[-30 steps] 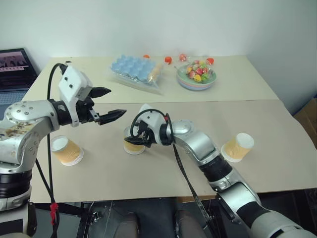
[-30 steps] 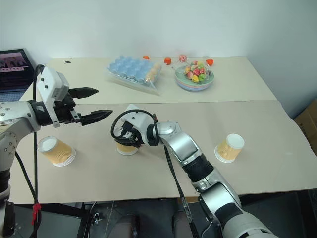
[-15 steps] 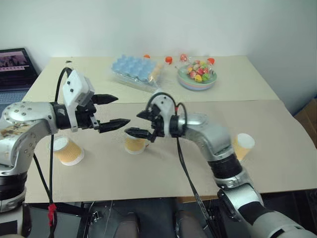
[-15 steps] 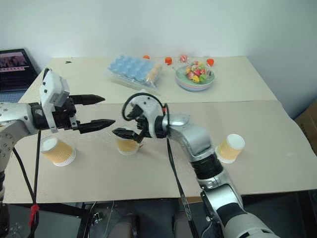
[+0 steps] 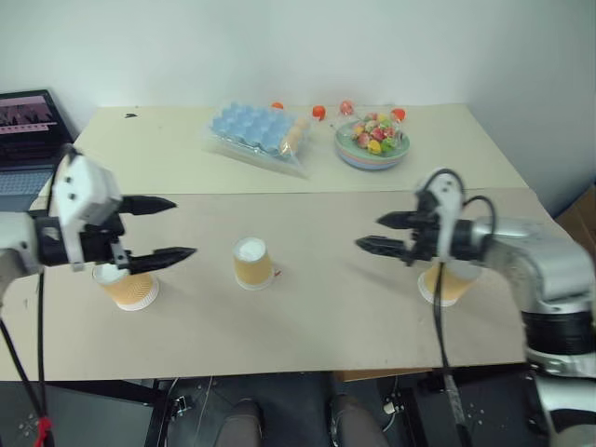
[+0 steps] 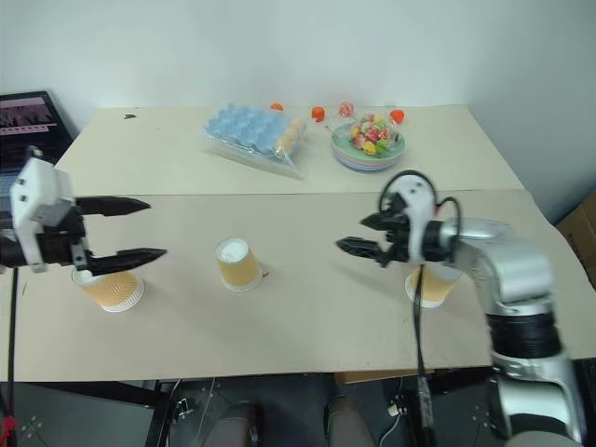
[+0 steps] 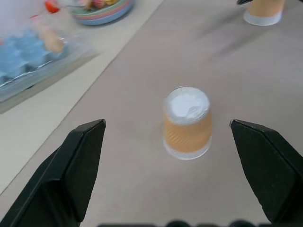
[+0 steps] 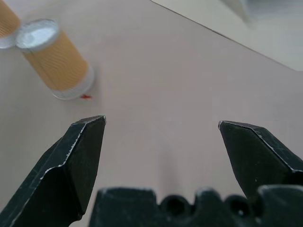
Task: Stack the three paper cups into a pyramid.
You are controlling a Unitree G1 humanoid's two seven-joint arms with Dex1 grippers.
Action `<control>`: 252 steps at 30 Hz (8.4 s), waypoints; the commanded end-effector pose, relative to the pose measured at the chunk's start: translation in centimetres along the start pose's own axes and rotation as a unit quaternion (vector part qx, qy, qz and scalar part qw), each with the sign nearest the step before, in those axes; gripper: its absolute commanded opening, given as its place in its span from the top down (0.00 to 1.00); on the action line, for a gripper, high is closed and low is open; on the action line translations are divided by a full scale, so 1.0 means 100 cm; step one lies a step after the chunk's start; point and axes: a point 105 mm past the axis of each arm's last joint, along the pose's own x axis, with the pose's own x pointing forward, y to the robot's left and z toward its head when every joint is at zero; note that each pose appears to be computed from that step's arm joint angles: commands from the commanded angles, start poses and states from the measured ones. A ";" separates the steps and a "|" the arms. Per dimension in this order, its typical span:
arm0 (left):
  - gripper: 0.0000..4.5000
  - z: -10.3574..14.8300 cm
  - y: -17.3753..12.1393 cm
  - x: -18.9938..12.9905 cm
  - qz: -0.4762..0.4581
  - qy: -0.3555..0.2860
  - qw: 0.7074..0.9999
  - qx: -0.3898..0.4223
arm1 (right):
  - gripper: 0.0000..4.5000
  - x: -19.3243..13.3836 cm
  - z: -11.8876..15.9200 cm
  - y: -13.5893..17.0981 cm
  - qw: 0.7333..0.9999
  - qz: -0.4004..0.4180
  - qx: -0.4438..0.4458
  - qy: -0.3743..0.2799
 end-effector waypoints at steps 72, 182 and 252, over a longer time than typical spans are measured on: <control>0.00 0.045 -0.005 0.049 -0.114 -0.084 0.990 -0.005 | 0.36 -0.065 -0.058 -0.022 0.974 -0.208 -0.005 -0.091; 0.00 0.053 -0.006 0.044 -0.057 -0.103 0.993 0.006 | 0.01 0.089 -0.035 0.050 0.981 0.069 -0.178 0.020; 0.00 -0.072 0.007 -0.106 0.319 -0.037 0.939 -0.122 | 0.01 0.052 0.051 0.065 0.969 0.196 -0.130 -0.071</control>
